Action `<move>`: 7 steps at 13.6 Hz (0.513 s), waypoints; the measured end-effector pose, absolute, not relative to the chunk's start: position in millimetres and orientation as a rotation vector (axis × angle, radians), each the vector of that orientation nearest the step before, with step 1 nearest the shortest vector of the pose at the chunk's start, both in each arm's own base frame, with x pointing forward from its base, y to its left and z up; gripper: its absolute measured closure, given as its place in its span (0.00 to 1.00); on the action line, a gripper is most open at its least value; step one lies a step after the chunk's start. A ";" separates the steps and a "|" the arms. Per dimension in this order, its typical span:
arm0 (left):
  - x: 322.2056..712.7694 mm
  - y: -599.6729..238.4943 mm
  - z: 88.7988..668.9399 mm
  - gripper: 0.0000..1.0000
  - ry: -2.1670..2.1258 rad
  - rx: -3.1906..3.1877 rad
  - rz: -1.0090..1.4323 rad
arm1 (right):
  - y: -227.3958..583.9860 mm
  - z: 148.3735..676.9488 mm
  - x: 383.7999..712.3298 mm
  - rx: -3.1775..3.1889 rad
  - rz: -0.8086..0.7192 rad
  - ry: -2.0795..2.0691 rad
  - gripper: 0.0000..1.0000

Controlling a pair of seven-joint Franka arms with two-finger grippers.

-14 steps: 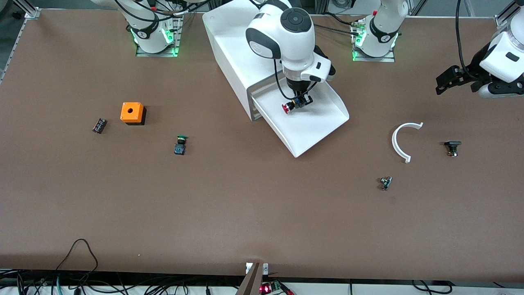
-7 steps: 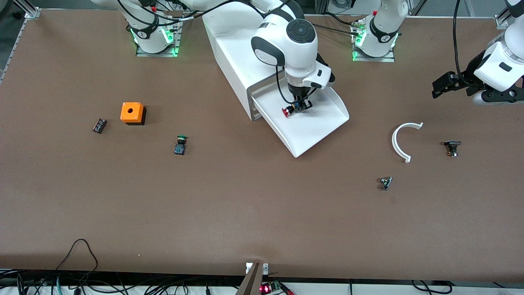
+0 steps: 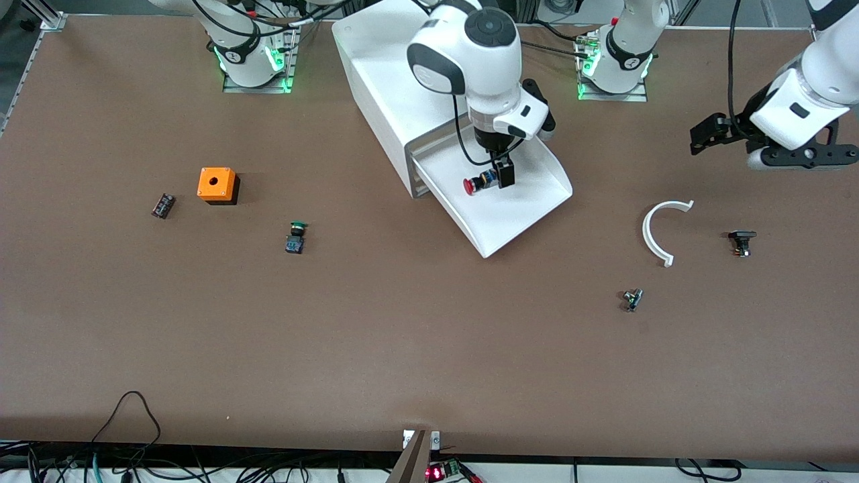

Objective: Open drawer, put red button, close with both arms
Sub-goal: 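Open the right gripper to drop the button and withdraw it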

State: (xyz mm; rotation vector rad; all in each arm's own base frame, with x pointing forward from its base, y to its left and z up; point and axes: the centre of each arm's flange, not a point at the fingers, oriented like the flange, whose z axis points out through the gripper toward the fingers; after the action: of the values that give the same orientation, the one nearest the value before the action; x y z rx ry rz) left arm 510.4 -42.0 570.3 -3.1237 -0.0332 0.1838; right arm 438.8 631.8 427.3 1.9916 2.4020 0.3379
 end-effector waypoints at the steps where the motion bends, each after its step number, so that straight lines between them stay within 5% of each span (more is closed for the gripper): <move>1: 509.6 -49.5 571.4 0.00 -0.015 -3.128 0.183 | 617.2 454.3 451.2 2.079 0.376 2.303 0.00; 7: 508.6 -68.3 568.8 0.00 0.037 -3.130 0.206 | 471.2 558.4 559.6 2.590 0.503 1.615 0.00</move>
State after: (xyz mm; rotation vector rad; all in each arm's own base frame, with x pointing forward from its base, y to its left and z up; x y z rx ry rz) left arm 508.6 -68.3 568.8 -3.1298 0.0368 0.2062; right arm 559.6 471.2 558.4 2.5902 1.6150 0.5029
